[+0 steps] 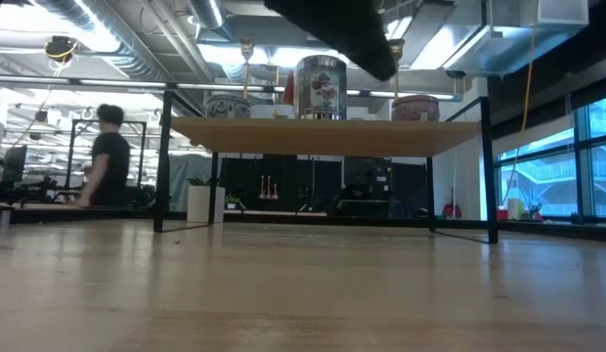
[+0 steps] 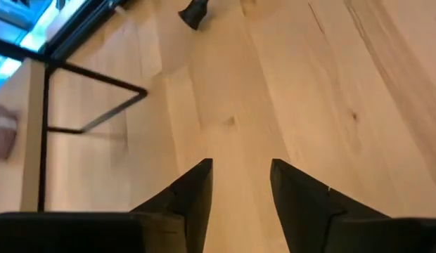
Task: Pick & Place candle stick holders
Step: Put the black candle holder on the shelf
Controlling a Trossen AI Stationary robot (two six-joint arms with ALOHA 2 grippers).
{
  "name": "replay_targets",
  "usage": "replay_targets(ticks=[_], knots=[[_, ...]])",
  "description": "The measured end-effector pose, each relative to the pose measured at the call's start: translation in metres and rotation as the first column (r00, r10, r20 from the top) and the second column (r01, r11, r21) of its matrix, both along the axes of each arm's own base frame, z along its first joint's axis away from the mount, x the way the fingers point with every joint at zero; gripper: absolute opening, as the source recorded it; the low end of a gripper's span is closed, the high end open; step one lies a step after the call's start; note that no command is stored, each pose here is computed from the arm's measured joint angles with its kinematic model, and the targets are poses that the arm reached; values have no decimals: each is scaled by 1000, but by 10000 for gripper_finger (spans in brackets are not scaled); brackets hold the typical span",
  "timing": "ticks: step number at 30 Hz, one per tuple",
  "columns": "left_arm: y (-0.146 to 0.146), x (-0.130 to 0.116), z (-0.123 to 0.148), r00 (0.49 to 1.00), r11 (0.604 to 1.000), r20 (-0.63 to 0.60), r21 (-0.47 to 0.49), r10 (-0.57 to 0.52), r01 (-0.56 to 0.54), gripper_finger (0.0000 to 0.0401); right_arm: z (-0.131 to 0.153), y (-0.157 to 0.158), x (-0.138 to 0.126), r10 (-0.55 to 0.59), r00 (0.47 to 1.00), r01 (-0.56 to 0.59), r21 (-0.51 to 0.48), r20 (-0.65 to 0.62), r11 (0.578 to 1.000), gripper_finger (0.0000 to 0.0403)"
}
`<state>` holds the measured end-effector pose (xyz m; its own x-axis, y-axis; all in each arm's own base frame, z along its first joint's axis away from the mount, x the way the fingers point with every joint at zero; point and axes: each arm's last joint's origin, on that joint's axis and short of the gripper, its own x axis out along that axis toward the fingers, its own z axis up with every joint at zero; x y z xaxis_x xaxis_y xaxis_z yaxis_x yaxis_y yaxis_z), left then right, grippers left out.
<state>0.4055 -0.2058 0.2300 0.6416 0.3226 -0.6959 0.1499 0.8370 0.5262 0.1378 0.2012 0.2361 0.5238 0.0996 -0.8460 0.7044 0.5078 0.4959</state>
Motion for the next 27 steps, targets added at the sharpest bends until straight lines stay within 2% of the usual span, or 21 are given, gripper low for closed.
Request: replay_targets(ticks=[7, 10, 12, 19, 24, 27], knots=[[-11, -13, -4, 999, 999, -35, 33, 21, -20, 123, -10, 6, -3, 28, 955, 21, 163, -295, 986, 137], [-19, -25, -5, 997, 996, -51, 78, 52, -48, 117, -13, 4, -7, 19, 926, 41, 149, -378, 988, 144], [-24, -34, -5, 996, 989, -29, 125, 83, -79, 111, -16, 1, -10, -3, 912, 51, 105, -409, 993, 149], [-42, -68, -2, 983, 928, 103, 325, 155, -180, 90, -36, -2, -14, -12, 876, 43, 54, -482, 998, 171], [-46, -94, 17, 933, 908, 281, 287, 224, -304, 83, -45, -4, -16, 9, 869, 26, 64, -495, 998, 184], [-48, -112, 35, 892, 906, 397, 258, 218, -336, 82, -46, -4, -16, 29, 871, 4, 67, -490, 998, 189]])
